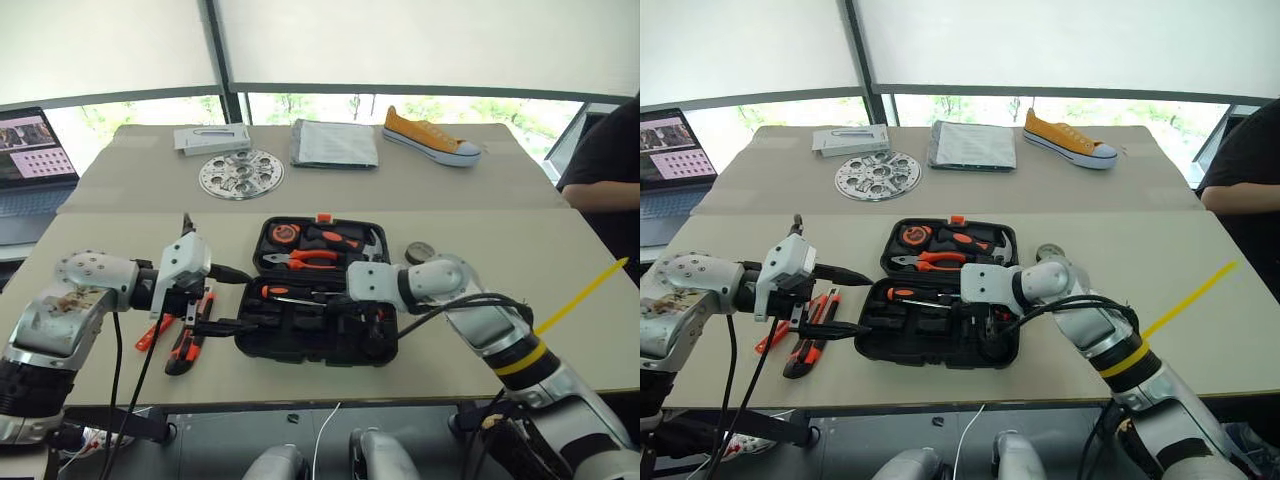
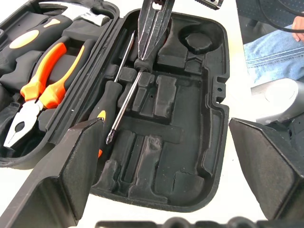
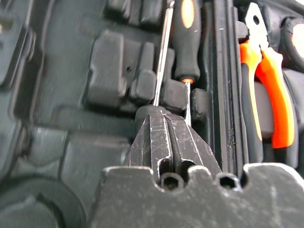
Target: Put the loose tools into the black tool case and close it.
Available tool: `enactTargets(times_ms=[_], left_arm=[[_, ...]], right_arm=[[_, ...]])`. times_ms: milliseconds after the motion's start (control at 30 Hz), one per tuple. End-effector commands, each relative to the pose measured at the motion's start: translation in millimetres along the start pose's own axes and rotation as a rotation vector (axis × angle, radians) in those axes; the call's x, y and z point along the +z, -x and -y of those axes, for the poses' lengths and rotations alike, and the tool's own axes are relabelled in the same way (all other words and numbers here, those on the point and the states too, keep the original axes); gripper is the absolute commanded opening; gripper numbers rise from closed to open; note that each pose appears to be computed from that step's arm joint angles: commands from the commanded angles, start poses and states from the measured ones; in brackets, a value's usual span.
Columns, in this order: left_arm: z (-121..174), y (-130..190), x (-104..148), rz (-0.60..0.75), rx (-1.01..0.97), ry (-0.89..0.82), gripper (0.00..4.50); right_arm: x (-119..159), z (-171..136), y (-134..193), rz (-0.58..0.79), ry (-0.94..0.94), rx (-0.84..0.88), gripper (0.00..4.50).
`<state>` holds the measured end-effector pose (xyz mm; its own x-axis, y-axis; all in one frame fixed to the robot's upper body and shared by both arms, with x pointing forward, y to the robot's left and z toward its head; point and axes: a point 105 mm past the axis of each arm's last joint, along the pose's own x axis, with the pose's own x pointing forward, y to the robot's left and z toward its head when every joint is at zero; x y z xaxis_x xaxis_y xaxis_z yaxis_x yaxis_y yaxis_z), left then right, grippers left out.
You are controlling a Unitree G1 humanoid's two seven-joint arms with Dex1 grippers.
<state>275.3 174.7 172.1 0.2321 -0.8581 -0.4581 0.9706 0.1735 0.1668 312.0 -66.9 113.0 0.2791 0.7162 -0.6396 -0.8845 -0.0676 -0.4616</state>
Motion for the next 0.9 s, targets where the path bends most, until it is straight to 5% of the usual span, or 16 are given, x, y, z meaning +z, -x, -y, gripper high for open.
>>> enactTargets(times_ms=[33,167,300,500,733,900], left_arm=[[-3.2,2.8,9.0,0.001,0.014,-0.050,4.50],[-4.2,3.2,8.5,0.004,0.023,-0.045,4.50],[-5.4,8.5,5.9,0.004,0.065,-0.032,4.50],[-8.4,39.4,-6.6,0.021,0.279,0.094,4.50],[14.6,93.9,-53.1,-0.064,0.577,0.276,4.50],[50.8,144.2,-108.1,-0.260,0.789,0.424,4.50]], right_arm=[[-31.8,-31.7,-18.6,-0.077,-0.140,0.121,0.04],[4.4,-1.5,-19.8,0.131,-0.226,-0.026,0.04],[45.7,27.9,17.2,0.387,-0.307,-0.120,0.04],[78.4,20.9,87.3,0.578,-0.333,-0.027,1.80],[80.0,8.8,109.8,0.567,-0.292,0.016,4.23],[80.0,-2.3,107.3,0.551,-0.251,0.054,4.46]])
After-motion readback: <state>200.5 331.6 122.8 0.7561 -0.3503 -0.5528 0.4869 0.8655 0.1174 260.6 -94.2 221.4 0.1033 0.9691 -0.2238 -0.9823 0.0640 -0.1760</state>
